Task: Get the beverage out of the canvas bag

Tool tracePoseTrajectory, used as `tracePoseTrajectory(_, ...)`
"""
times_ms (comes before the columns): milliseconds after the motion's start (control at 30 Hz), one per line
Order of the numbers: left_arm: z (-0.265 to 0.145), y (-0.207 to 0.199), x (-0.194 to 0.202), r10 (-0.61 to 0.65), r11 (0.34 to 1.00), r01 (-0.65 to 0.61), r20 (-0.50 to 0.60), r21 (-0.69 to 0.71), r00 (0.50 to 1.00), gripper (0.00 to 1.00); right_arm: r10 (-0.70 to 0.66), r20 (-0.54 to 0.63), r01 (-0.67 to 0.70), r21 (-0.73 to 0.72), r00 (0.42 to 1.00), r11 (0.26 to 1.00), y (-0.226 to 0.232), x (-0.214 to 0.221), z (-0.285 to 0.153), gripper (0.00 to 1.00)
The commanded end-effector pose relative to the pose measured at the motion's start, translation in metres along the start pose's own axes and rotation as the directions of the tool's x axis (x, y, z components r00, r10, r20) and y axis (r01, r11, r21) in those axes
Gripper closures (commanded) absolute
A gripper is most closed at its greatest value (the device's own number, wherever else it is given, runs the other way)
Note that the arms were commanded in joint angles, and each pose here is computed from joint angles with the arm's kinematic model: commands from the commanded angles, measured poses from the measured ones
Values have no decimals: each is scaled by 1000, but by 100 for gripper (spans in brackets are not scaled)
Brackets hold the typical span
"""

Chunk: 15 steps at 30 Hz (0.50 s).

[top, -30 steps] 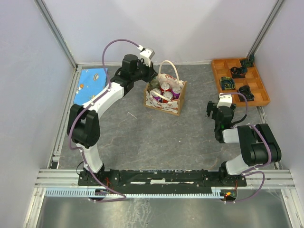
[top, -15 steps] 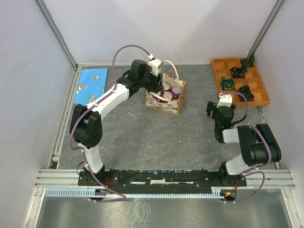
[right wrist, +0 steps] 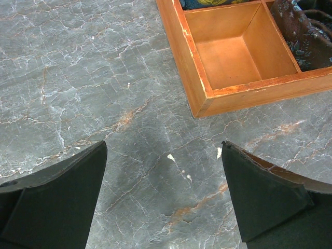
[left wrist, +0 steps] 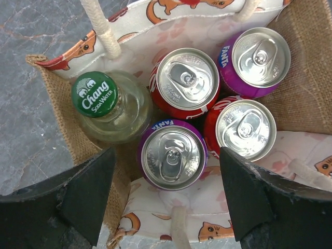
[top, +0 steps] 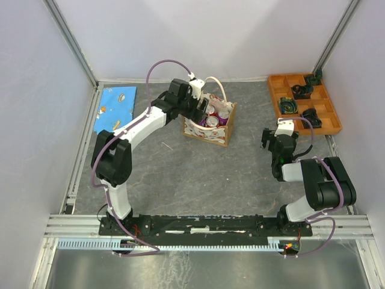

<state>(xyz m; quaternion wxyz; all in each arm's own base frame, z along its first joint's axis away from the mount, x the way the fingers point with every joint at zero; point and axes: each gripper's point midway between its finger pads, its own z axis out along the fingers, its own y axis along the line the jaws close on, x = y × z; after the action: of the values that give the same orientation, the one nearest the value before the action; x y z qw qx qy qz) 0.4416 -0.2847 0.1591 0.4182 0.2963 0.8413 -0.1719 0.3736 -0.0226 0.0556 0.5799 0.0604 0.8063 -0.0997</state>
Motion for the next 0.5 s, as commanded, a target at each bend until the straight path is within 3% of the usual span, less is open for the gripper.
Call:
tracePoseTrajectory(0,7,6,10,56,998,-57,-42,-18,998,12,25,55,-25,9,998,1000,-1,-18,3,1)
tracePoseTrajectory(467,15,4,39,64,998,-63,-136,10,989,13,24,56,-25,9,998,1000,-1,-19,3,1)
